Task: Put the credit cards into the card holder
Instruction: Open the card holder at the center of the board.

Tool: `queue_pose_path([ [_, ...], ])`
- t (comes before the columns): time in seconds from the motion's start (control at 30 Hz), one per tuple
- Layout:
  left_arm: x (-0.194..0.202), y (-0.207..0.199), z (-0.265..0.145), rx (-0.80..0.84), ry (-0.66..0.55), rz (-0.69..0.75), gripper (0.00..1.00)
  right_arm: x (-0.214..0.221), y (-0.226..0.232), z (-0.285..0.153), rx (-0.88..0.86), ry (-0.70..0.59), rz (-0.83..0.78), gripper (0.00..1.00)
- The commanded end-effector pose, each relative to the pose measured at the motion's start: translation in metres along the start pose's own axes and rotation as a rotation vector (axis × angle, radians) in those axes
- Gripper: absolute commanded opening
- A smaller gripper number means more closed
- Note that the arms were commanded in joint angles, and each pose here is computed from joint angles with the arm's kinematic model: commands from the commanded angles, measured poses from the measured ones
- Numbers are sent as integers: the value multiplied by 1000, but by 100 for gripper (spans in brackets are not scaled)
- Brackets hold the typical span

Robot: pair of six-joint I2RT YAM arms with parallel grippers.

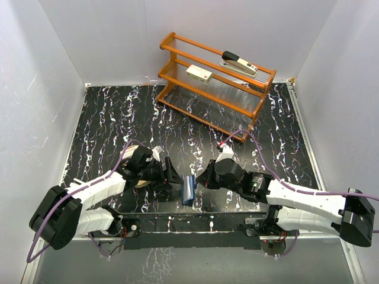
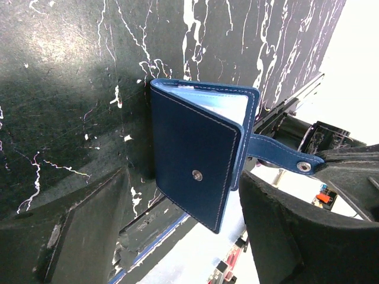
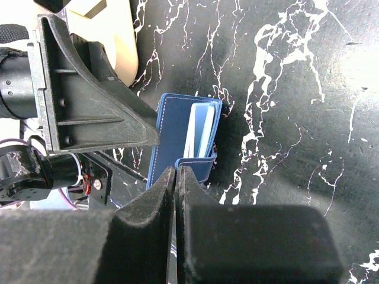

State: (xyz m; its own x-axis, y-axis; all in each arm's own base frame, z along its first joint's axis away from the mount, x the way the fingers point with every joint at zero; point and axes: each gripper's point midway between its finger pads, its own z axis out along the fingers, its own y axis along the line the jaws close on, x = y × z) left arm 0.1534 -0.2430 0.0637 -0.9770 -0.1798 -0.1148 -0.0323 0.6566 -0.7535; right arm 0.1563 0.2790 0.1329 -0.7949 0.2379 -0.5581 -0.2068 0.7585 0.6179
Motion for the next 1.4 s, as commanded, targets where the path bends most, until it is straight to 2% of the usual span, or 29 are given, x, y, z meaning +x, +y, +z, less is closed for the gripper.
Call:
queue_pose_path([
  [0.0, 5, 4, 1, -3, 13, 15, 73, -26, 34, -8, -105, -76, 38, 0],
  [0.2, 4, -1, 1, 27, 8, 15, 73, -24, 54, -7, -202, -55, 60, 0],
  [0.4, 6, 3, 3, 20, 15, 6, 73, -18, 52, -1, -200, -40, 72, 0],
  [0.83, 7, 11, 5, -9, 16, 2, 70, -6, -25, -9, 82, -60, 56, 0],
  [1.37, 14, 25, 6, -56, 34, 5, 68, 5, -68, -16, 200, -86, 112, 0],
])
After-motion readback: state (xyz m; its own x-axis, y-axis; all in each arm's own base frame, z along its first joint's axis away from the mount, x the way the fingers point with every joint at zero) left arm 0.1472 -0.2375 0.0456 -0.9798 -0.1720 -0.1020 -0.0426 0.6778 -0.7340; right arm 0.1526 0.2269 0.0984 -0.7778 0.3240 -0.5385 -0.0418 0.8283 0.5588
